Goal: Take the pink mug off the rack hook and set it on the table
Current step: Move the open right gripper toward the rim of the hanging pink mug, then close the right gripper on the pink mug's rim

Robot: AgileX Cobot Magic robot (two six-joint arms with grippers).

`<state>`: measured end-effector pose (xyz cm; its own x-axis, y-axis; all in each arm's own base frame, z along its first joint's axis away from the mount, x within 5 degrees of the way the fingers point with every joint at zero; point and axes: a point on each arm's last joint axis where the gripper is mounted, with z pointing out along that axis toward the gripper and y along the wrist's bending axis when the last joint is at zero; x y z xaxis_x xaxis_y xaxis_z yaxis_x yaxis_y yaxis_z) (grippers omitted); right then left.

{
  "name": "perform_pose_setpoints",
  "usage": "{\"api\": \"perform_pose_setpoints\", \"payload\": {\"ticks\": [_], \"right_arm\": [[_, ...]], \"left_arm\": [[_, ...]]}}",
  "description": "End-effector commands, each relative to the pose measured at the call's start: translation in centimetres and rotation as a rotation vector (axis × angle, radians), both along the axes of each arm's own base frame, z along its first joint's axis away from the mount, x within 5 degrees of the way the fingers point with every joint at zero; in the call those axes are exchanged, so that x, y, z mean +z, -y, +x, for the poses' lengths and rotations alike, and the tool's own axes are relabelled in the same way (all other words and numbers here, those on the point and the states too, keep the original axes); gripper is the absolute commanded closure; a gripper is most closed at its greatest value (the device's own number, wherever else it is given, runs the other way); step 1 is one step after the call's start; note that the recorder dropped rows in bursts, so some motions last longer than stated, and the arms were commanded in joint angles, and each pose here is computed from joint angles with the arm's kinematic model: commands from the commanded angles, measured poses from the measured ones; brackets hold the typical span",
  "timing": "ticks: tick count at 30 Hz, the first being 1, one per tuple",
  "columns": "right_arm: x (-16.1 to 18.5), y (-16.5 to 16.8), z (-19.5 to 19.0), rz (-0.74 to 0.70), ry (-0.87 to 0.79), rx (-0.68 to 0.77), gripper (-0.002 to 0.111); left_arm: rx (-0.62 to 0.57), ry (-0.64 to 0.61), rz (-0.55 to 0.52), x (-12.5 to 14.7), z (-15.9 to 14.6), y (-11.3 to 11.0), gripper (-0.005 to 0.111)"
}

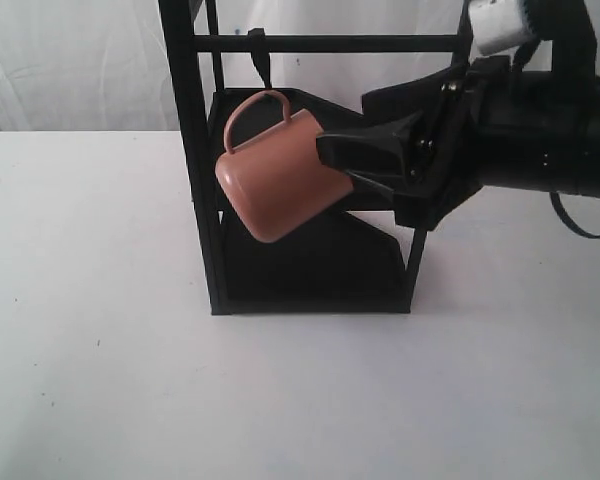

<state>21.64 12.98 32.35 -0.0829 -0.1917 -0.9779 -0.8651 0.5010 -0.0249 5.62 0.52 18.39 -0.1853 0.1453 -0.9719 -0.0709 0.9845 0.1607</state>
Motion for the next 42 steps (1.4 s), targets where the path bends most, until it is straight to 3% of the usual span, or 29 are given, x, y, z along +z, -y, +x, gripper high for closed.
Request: {"api": "perform_pose_setpoints", "payload": {"ticks": [1,9,17,42], "right_arm": [[-0.6,0.1,1.1,-0.040,0.011,-0.055,0.048],[-3.0,-1.1,2.1,-0.074,-0.003,0.087,0.048],[-3.9,-1.8,2.3,-0.009,-0.062,0.169,0.048],[-4.2,-2.4,2.2,0.018,-0.069,0.214,0.057]], "left_arm": [[0.002,0.006,-0.005,0.0,0.0,0.0,0.107],[0.002,0.006,-0.005,0.0,0.0,0.0,0.107],[0.002,0.006,-0.005,0.0,0.0,0.0,0.107],[0.002,0.006,-0.005,0.0,0.0,0.0,0.107]]}}
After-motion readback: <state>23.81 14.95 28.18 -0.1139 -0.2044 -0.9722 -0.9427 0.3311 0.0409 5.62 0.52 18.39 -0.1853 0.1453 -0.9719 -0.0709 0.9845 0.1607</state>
